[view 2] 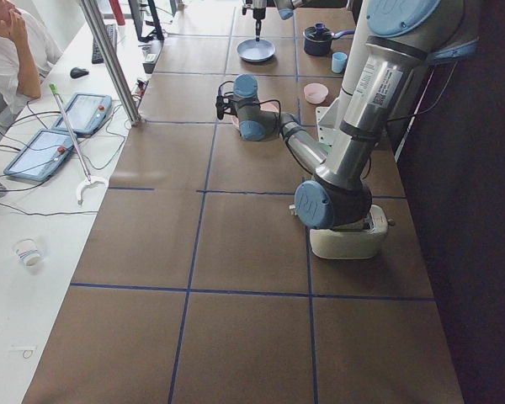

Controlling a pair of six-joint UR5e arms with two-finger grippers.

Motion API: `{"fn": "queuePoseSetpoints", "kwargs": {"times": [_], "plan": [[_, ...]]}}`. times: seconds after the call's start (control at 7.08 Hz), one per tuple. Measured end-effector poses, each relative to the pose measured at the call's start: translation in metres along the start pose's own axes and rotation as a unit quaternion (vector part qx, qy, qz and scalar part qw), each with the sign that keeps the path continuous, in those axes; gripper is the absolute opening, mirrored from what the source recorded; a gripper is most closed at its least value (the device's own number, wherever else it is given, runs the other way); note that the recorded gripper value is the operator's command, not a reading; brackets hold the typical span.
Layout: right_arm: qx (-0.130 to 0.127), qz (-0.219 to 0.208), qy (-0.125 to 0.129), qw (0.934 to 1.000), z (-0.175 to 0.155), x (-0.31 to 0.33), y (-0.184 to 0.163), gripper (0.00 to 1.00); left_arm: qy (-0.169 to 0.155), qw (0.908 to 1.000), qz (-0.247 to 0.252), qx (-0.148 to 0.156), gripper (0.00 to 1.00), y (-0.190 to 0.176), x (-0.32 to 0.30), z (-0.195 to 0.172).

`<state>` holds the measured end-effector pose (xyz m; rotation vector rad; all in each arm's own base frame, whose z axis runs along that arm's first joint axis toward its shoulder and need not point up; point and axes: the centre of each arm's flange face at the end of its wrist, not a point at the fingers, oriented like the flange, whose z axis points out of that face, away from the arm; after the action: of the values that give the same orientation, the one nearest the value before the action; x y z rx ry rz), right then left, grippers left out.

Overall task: Stack three plates with pink and blue
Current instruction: 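Carry the light blue plate onto the pink plate and lower it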

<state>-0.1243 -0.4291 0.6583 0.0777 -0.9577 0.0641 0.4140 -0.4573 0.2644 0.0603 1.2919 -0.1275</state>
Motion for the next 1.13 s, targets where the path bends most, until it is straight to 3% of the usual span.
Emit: {"fn": "queuePoseSetpoints", "kwargs": {"times": [0.28,0.56,0.85,1.13], "plan": [[0.008,0.049,-0.072,0.9962,-0.014,-0.139,-0.023,0.0,0.004,1.0,0.002,0.001,1.0,0.001,0.003,-0.004],[0.006,0.095,-0.122,0.9879,0.008,-0.289,-0.02,0.0,0.005,1.0,0.002,0.002,1.0,0.0,0.004,-0.005],[0.007,0.119,-0.133,0.984,0.041,-0.41,0.01,0.0,0.006,1.0,0.001,0.003,1.0,0.0,0.005,-0.005],[0.009,0.117,-0.111,0.9868,0.061,-0.474,0.044,0.0,0.005,1.0,0.001,0.003,1.0,0.0,0.005,-0.004]]}}
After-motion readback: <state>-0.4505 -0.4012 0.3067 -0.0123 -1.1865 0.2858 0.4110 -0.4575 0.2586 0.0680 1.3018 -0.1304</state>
